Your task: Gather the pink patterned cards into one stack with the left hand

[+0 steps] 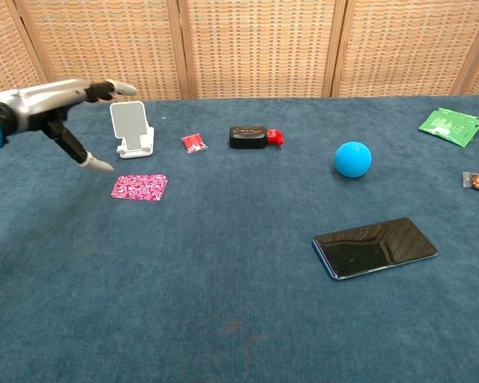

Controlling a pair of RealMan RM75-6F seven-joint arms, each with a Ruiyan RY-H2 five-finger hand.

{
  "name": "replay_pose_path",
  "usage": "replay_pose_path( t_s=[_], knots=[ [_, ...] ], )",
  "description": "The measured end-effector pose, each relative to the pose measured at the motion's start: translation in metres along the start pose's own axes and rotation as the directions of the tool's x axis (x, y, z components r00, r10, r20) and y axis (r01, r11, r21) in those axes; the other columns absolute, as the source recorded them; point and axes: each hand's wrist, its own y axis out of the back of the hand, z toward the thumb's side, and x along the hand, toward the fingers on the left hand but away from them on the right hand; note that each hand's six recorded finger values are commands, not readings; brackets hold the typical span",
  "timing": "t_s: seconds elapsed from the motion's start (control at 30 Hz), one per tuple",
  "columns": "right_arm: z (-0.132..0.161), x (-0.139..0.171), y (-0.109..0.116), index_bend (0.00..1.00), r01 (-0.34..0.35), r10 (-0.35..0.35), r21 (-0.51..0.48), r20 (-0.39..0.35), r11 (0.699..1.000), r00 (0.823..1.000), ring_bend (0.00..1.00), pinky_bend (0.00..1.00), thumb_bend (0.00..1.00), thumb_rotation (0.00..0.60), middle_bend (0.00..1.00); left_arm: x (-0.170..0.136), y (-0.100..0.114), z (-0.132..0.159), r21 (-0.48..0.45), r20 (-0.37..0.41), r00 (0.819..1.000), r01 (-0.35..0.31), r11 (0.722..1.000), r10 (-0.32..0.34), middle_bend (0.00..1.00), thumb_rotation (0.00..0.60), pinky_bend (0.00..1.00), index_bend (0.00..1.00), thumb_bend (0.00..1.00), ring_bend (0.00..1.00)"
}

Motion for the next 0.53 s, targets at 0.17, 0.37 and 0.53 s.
replay_pose_path(
  t_s=[0.17,0.37,0.53],
  knots=[
    [0.0,0.001,0.003,0.0,0.014,-0.014,0.006,-0.004,1.0,1.0,0.0,0.0,0.0,0.6,0.0,-0.054,0.025,-0.037,-0.05,-0.074,0.986,-0.155,0.987,0.151,0.0,0.6,0.0,0.0,0.0,0.0],
    [0.004,0.004,0.005,0.0,0.02,-0.02,-0.003,-0.027,1.0,0.999,0.0,0.0,0.0,0.6,0.0,-0.139,0.025,-0.076,-0.025,-0.21,0.955,-0.218,0.976,0.208,0.0,0.6,0.0,0.0,0.0,0.0],
    [0.007,0.009,0.009,0.0,0.028,-0.028,-0.014,-0.043,1.0,0.999,0.0,0.0,0.0,0.6,0.0,-0.191,0.03,-0.088,-0.001,-0.269,0.932,-0.254,0.967,0.244,0.0,0.6,0.0,0.0,0.0,0.0]
  ],
)
